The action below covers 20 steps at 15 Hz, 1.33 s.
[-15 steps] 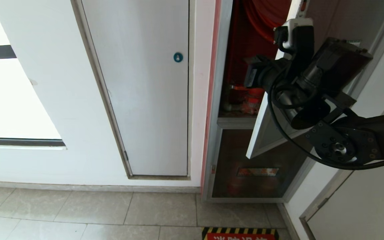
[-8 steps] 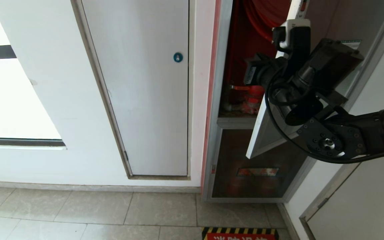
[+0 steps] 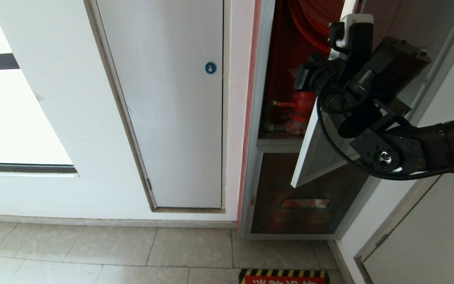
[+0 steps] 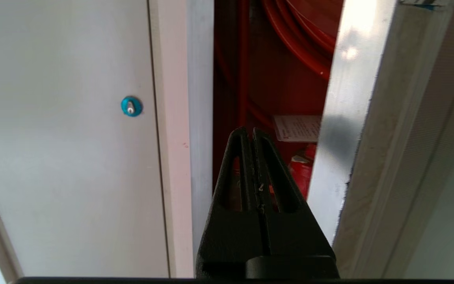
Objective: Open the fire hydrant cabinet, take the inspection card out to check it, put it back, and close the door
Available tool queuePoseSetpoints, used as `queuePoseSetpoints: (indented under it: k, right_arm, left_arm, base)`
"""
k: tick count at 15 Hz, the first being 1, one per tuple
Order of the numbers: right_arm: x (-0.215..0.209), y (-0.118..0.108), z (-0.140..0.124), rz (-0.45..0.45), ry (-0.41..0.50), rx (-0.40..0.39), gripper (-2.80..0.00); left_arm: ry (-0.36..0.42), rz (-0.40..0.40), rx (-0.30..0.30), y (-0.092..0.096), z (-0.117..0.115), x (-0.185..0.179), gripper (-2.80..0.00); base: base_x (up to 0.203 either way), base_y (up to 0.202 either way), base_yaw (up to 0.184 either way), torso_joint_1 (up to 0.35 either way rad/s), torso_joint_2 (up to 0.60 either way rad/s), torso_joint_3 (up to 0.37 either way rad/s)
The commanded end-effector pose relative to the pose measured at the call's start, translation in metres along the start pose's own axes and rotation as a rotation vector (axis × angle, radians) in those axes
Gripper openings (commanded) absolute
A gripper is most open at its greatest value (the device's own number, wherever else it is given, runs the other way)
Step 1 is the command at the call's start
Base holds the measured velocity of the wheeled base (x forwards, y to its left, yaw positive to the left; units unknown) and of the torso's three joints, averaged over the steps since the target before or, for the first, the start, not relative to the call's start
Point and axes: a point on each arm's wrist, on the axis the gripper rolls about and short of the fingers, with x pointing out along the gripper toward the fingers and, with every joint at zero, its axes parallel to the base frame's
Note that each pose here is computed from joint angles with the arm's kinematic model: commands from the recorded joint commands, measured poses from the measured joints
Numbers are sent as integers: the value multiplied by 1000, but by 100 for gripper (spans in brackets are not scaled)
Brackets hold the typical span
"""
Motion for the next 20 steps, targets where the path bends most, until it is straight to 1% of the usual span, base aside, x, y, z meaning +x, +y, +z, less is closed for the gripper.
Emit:
queuePoseSetpoints:
  k: [1,3,9,20]
  right_arm:
    - [2,-6,0,-19,-5,-7,-280]
    - [5,-13,-2,-34,5,-18,-280]
    - [4,-14,0,-36,2,-16,-280]
    - [7,-26,0,-66,0,-27,-280]
  left_arm:
    - [3,0,0,0,0,0,-280]
    - [3,0,0,0,0,0,-280]
    - [3,0,0,0,0,0,-280]
    - [3,0,0,0,0,0,-280]
  base:
    - [0,0,0,0,0,0]
    - [0,0,0,0,0,0]
    - [0,0,0,0,0,0]
    - [0,0,0,0,0,0]
